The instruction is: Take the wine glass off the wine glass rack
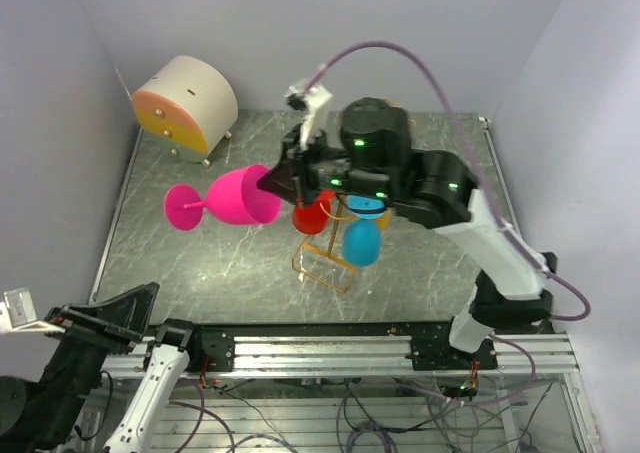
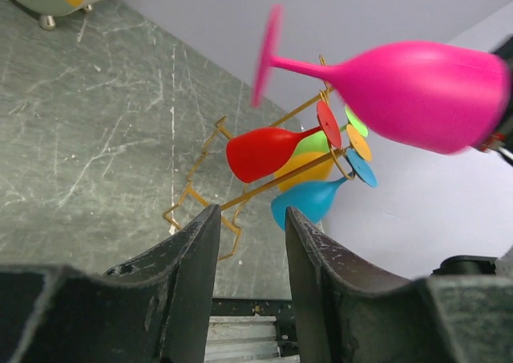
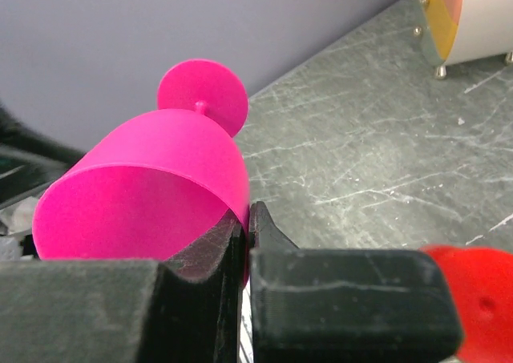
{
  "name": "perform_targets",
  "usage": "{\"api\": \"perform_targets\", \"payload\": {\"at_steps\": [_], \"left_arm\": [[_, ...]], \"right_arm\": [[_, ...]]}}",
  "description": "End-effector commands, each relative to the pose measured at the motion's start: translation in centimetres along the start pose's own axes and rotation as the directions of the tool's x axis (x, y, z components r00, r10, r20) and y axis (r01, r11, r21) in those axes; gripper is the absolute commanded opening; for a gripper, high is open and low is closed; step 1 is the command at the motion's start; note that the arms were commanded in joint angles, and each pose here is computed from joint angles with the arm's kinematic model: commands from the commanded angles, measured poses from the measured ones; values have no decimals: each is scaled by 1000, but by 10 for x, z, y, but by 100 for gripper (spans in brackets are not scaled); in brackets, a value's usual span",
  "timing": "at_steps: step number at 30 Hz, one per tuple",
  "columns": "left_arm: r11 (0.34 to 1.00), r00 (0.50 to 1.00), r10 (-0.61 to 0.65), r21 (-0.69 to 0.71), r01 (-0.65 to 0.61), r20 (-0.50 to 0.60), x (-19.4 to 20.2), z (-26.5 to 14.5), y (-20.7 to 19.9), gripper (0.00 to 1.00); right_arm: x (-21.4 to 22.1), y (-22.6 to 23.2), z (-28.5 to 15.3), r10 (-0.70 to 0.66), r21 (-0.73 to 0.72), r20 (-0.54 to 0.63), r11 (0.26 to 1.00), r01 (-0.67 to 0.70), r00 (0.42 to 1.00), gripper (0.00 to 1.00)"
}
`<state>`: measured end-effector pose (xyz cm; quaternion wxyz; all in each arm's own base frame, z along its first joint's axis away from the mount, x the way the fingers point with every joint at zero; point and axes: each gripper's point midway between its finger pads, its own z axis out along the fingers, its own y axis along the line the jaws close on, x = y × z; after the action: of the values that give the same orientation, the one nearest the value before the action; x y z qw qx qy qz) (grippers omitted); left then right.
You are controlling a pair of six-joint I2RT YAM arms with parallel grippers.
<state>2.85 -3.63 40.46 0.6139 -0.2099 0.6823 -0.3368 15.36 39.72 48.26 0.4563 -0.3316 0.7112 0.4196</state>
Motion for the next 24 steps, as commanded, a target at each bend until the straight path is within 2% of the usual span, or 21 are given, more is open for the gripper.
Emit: {"api": "perform_targets", "payload": {"at_steps": [1,6,11,17,24], "left_arm": [[998,1000,14,-55,-13,18,2,-19,14,49],[998,999,37,-49,-36,21,8,-33,17,60],[997,996,57,-52,-54,70,6,-48,16,60],[990,991,120,-87,-113,68,13,-52,14,60],[984,984,155,-106,-146,82,15,-55,10,59]], "right_arm": [[41,-7,64,-21,39,-109,999,25,994,0],[72,-10,109,-34,104,-166,993,51,986,0],[102,-25,142,-17,169,-226,984,56,974,0],[155,-43,174,5,225,-343,971,77,939,0],[201,-62,198,27,271,-425,958,98,905,0]]}}
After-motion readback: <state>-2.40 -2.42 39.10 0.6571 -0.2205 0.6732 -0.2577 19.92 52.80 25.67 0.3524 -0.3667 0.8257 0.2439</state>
